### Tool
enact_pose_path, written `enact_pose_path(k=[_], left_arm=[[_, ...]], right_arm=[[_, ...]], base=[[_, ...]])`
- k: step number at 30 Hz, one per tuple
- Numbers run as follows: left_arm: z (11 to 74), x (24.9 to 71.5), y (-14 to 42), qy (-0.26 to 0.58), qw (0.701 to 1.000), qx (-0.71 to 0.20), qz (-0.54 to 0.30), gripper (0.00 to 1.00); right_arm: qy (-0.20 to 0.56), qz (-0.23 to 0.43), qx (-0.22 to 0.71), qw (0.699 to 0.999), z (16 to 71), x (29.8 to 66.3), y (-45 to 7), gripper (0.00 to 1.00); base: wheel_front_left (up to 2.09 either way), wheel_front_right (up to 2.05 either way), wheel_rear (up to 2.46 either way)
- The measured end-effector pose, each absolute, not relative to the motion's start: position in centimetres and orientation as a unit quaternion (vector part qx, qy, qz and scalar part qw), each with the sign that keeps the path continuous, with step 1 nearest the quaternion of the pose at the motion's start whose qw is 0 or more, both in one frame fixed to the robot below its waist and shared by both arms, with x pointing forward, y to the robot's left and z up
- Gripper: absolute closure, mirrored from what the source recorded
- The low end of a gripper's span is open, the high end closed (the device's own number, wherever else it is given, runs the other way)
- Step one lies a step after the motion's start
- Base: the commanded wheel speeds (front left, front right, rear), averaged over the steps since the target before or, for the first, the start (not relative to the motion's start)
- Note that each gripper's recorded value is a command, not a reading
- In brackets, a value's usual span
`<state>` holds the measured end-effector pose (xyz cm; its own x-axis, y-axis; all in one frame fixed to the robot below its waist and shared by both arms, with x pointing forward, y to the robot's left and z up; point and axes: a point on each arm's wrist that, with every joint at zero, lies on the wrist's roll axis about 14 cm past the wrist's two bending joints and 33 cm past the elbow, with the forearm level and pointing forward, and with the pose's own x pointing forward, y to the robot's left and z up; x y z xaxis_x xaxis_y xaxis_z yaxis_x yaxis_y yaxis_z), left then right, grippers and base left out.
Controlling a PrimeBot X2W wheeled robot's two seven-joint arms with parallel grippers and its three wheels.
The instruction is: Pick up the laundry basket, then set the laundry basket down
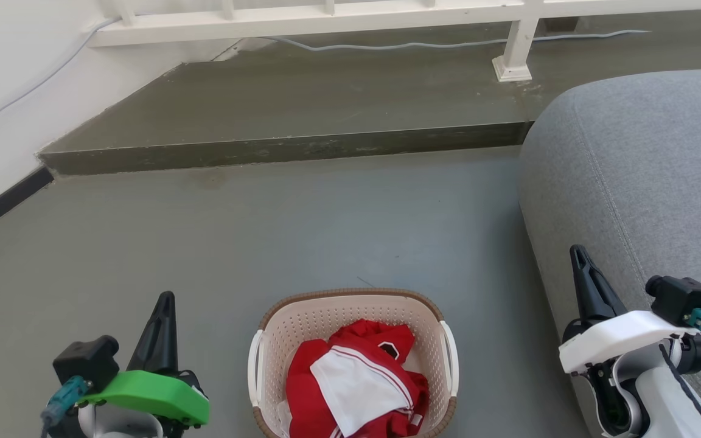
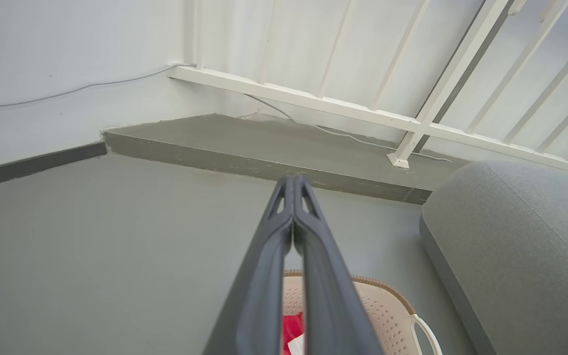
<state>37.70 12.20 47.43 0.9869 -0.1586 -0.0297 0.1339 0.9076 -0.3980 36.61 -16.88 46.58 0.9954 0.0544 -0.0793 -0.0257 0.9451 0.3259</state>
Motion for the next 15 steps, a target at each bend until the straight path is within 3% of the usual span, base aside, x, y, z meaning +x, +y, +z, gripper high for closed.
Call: enact_pose_path(k=[15], left_arm=[[46.6,37.6,13.7,0.057,0.952,-0.299,-0.037,1.00]], right_arm=[[0.059,-0.006,0.270,0.961,46.4,36.8,-17.5,1.00]], base=[[0.00,0.00,0.00]])
